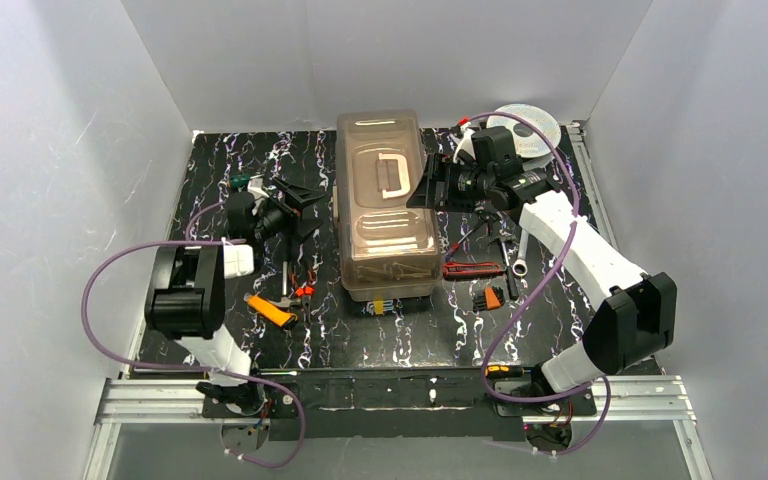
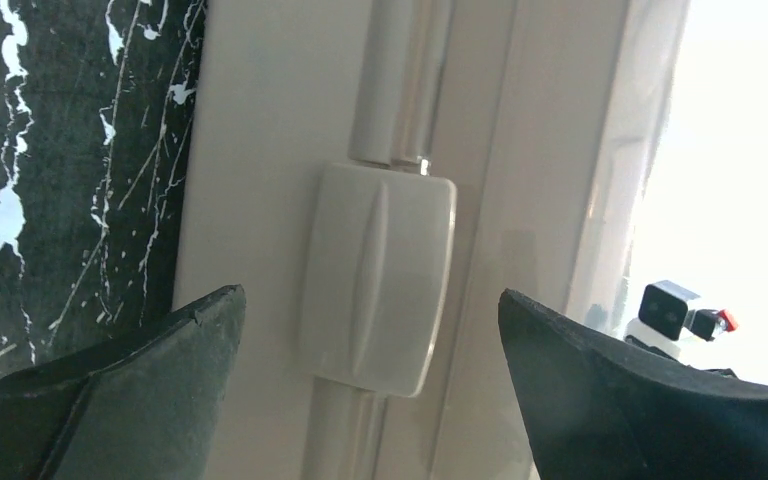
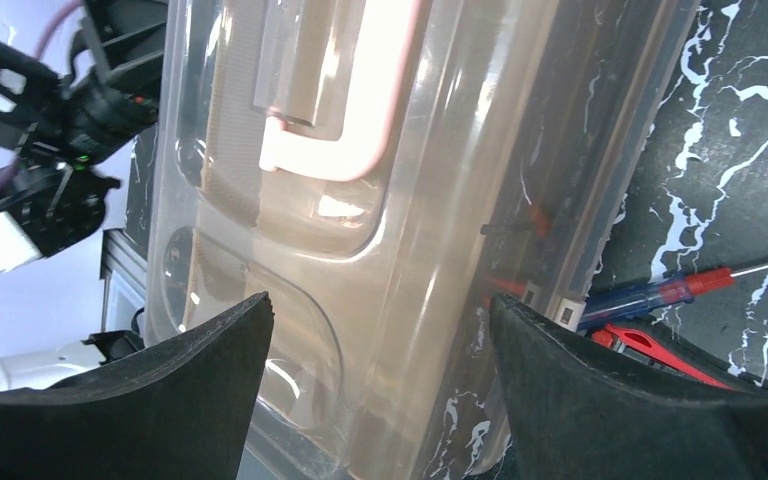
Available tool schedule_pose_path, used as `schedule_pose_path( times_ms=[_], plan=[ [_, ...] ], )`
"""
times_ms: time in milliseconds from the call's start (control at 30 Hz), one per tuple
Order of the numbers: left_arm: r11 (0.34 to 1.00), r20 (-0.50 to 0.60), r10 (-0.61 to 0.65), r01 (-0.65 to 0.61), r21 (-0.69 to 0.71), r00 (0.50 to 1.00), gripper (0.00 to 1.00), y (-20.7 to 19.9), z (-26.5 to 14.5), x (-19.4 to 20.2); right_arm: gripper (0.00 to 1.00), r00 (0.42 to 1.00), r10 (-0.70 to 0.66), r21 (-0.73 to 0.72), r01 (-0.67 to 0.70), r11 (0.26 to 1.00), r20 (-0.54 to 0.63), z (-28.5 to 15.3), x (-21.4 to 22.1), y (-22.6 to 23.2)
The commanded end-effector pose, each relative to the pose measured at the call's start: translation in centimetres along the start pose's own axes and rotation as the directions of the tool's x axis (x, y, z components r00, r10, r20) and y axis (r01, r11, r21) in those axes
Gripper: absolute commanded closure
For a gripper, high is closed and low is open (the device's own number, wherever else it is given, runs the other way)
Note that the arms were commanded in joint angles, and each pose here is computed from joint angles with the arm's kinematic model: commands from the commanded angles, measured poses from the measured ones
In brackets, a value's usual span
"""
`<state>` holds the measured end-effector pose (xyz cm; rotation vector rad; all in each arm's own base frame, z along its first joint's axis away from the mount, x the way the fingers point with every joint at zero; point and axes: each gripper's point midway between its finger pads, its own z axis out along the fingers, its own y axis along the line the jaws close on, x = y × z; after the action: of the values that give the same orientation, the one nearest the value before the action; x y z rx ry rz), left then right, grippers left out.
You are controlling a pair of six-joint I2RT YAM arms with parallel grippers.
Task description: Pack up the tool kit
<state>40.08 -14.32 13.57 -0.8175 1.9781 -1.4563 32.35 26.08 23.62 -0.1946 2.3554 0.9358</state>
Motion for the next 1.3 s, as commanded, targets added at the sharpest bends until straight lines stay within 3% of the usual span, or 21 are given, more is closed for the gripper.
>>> schedule_pose_path(
  times_ms=[0, 133, 267, 533, 600, 700, 967, 1267],
  plan=[
    [0.986, -0.005, -0.049, 0.049, 0.159, 0.999, 0.02, -1.3, 0.8, -0.4, 0.14, 0.999, -0.014, -0.081, 0.017, 0.997, 0.032, -0.1, -1.3, 2.0],
    [0.951, -0.028, -0.115, 0.118, 0.285, 0.993, 0.03, -1.9, 2.0, -0.9, 0.14, 1.0, -0.013, -0.087, 0.015, 0.996, 0.022, 0.2, -1.3, 2.0],
    [0.933, -0.112, -0.161, 0.188, 0.305, 0.981, 0.04, -1.7, 3.4, 0.2, 0.14, 1.0, -0.001, -0.096, 0.001, 0.995, -0.005, 0.8, -0.9, 1.8],
    [0.931, -0.149, -0.101, 0.146, 0.334, 0.984, 0.08, -3.3, 2.9, 1.4, 0.14, 1.0, 0.005, -0.104, -0.007, 0.995, -0.022, 1.1, -0.5, 1.8],
    [0.929, -0.161, -0.097, 0.147, 0.338, 0.982, 0.17, -3.7, 2.8, 1.7, 0.15, 1.0, 0.007, -0.1, -0.009, 0.995, -0.027, 1.2, -0.4, 1.6],
    [0.924, -0.171, -0.064, 0.123, 0.361, 0.983, 0.39, -4.9, 2.3, 2.1, 0.15, 0.999, 0.009, -0.095, -0.012, 0.995, -0.033, 1.3, -0.4, 1.5],
    [0.907, -0.167, 0.052, 0.024, 0.421, 0.985, 0.79, -7.4, 1.7, 2.3, 0.16, 0.999, 0.013, -0.094, -0.018, 0.995, -0.051, 1.5, -0.1, 1.4],
    [0.936, -0.124, 0.104, -0.055, 0.348, 0.987, 1.0, -6.1, 1.9, 2.3, 0.16, 0.999, 0.01, -0.041, -0.012, 0.999, -0.043, 1.4, 0.0, 0.5]
  ],
)
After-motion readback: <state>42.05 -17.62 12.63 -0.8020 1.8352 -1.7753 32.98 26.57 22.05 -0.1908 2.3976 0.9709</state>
